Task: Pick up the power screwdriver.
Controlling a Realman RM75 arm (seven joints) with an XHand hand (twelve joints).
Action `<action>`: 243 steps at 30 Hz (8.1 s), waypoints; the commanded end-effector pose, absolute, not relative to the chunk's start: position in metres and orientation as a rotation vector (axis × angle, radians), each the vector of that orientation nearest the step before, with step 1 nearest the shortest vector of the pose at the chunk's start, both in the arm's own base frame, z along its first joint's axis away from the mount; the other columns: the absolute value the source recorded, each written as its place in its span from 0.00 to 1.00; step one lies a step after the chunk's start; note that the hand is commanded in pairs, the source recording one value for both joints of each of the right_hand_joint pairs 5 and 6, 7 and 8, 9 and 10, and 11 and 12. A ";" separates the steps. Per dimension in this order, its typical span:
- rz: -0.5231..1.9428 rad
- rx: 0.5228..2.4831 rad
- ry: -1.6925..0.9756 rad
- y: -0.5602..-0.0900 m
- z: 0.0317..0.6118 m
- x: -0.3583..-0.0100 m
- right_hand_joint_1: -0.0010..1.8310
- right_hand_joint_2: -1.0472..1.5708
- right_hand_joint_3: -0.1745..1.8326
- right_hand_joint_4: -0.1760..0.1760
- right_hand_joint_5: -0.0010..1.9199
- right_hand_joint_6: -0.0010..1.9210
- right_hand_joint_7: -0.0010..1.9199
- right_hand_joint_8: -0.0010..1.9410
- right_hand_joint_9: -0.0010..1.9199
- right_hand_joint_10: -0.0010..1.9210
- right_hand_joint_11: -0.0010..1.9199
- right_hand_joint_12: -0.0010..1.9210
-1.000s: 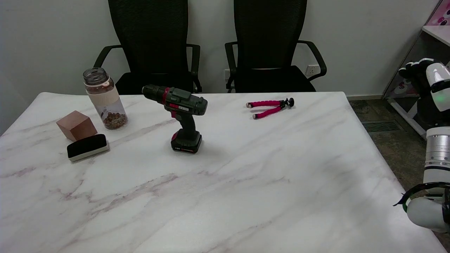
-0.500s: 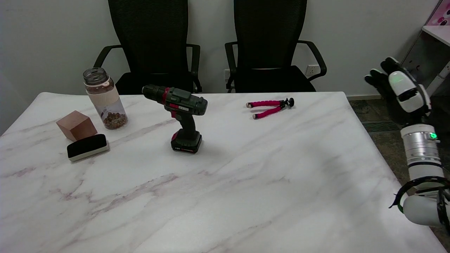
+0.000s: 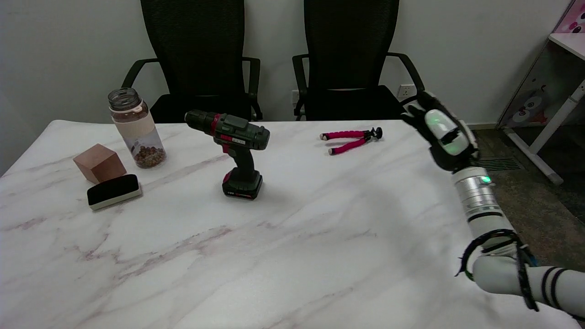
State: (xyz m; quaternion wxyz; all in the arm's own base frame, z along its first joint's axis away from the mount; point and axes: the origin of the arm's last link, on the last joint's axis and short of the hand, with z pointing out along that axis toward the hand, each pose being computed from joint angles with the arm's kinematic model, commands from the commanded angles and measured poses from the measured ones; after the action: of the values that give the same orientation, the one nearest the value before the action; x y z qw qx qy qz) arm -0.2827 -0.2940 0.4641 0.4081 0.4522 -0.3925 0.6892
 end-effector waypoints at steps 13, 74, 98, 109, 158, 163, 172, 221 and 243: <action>1.557 1.433 -1.324 -0.363 0.280 -0.294 0.50 0.46 0.50 0.27 0.13 0.13 0.13 0.13 0.21 0.21 0.27 0.27; 1.079 1.469 -1.267 -0.433 0.182 -0.333 0.45 0.26 0.50 0.71 0.02 0.02 0.02 0.02 0.09 0.09 0.10 0.10; 1.196 1.290 -1.426 -0.445 0.164 -0.332 0.45 0.21 0.51 0.85 0.02 0.02 0.02 0.02 0.10 0.10 0.06 0.06; 1.236 1.284 -1.467 -0.445 0.159 -0.327 0.45 0.20 0.50 0.92 0.03 0.03 0.03 0.03 0.10 0.10 0.06 0.06; 1.243 1.261 -1.509 -0.442 0.168 -0.334 0.56 0.25 0.54 0.81 0.06 0.06 0.06 0.06 0.20 0.20 0.19 0.19; 1.227 1.280 -1.507 -0.444 0.166 -0.332 0.56 0.24 0.52 0.81 0.06 0.06 0.06 0.06 0.19 0.19 0.18 0.18; 1.183 1.295 -1.505 -0.446 0.163 -0.332 0.59 0.28 0.46 0.79 0.06 0.06 0.06 0.06 0.20 0.20 0.14 0.14; 1.152 1.337 -1.492 -0.461 0.163 -0.316 0.67 0.64 0.54 0.44 0.61 0.61 0.61 0.61 0.70 0.69 0.51 0.51; 1.193 1.431 -1.486 -0.472 0.157 -0.284 0.60 0.81 0.56 0.57 0.89 0.88 0.89 0.88 0.85 0.85 0.61 0.61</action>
State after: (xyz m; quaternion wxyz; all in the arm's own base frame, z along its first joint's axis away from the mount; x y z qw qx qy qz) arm -0.3045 -0.4651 0.1605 0.3912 0.5380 -0.5885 0.4595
